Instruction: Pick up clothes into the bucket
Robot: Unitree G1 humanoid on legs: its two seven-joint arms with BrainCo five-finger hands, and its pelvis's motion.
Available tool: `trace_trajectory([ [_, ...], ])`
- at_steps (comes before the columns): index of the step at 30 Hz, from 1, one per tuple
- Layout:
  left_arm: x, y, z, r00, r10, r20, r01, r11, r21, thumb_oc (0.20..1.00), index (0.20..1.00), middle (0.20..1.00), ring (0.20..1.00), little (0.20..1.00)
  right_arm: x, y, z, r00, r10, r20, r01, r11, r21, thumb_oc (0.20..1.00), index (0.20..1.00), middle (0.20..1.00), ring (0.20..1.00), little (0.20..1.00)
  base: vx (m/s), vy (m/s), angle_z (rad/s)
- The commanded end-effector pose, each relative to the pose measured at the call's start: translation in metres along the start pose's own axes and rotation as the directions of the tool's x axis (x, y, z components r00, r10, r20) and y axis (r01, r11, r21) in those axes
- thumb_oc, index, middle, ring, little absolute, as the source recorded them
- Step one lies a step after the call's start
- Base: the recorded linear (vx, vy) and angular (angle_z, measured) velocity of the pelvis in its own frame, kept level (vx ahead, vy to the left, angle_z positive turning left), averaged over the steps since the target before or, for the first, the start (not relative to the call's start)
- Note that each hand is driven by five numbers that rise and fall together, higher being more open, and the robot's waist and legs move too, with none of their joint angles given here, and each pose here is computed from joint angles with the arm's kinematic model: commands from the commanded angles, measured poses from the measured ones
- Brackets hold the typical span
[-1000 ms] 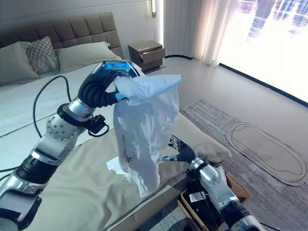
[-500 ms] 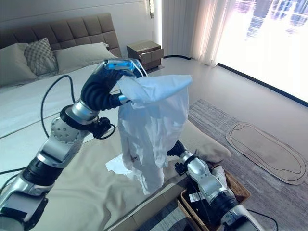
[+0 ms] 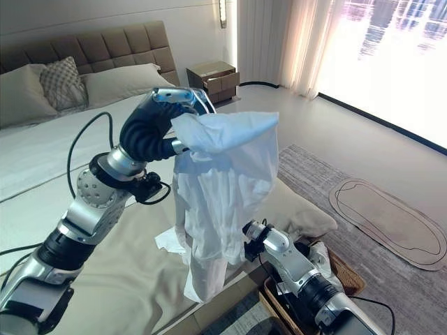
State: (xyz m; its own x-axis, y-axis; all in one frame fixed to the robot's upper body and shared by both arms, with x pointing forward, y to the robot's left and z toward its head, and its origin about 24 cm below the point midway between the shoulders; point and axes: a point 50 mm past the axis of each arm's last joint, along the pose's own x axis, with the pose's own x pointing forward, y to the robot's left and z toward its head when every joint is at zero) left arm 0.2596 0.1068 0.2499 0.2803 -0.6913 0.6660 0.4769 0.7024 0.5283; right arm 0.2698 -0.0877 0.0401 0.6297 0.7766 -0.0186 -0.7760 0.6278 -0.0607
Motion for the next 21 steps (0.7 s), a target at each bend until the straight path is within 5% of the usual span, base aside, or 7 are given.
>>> trace_trajectory([
  [1, 0.011, 0.011, 0.0, 0.998, 0.037, 0.045, -0.035, 0.998, -0.053, 0.2, 0.2, 0.2, 0.2, 0.2, 0.027, 0.01, 0.037, 0.979, 0.144, 0.144, -0.144, 0.99, -0.011, 1.0, 1.0, 1.0, 1.0, 1.0, 0.0, 0.0, 0.0],
  [2, 0.011, 0.011, -0.001, 0.998, 0.036, 0.045, -0.033, 0.998, -0.059, 0.2, 0.2, 0.2, 0.2, 0.2, 0.027, 0.009, 0.036, 0.979, 0.144, 0.142, -0.146, 0.989, 0.008, 1.0, 1.0, 1.0, 1.0, 1.0, 0.0, 0.0, 0.0],
  [3, 0.011, 0.009, -0.002, 0.998, 0.033, 0.045, -0.03, 0.997, -0.064, 0.2, 0.2, 0.2, 0.2, 0.2, 0.027, 0.009, 0.034, 0.98, 0.139, 0.144, -0.146, 0.989, 0.035, 0.784, 0.784, 0.784, 0.784, 0.784, 0.0, 0.0, 0.0],
  [4, 0.01, 0.009, -0.002, 0.998, 0.036, 0.043, -0.033, 0.997, -0.067, 0.2, 0.2, 0.2, 0.2, 0.2, 0.027, 0.007, 0.032, 0.982, 0.119, 0.148, -0.128, 0.99, 0.054, 0.683, 0.683, 0.683, 0.683, 0.683, 0.0, 0.0, 0.0],
  [5, 0.009, 0.011, -0.003, 0.998, 0.042, 0.039, -0.039, 0.997, -0.066, 0.2, 0.2, 0.2, 0.2, 0.2, 0.024, 0.004, 0.028, 0.985, 0.084, 0.15, -0.099, 0.99, 0.099, 0.2, 0.2, 0.2, 0.2, 0.2, 0.0, 0.0, 0.0],
  [21, -0.013, 0.03, -0.009, 0.988, 0.156, -0.019, -0.156, 0.988, -0.004, 0.2, 0.2, 0.2, 0.2, 0.2, -0.023, -0.008, -0.021, 0.962, -0.232, 0.144, 0.117, 0.826, 0.551, 0.2, 0.2, 0.2, 0.2, 0.2, 0.0, 0.0, 0.0],
])
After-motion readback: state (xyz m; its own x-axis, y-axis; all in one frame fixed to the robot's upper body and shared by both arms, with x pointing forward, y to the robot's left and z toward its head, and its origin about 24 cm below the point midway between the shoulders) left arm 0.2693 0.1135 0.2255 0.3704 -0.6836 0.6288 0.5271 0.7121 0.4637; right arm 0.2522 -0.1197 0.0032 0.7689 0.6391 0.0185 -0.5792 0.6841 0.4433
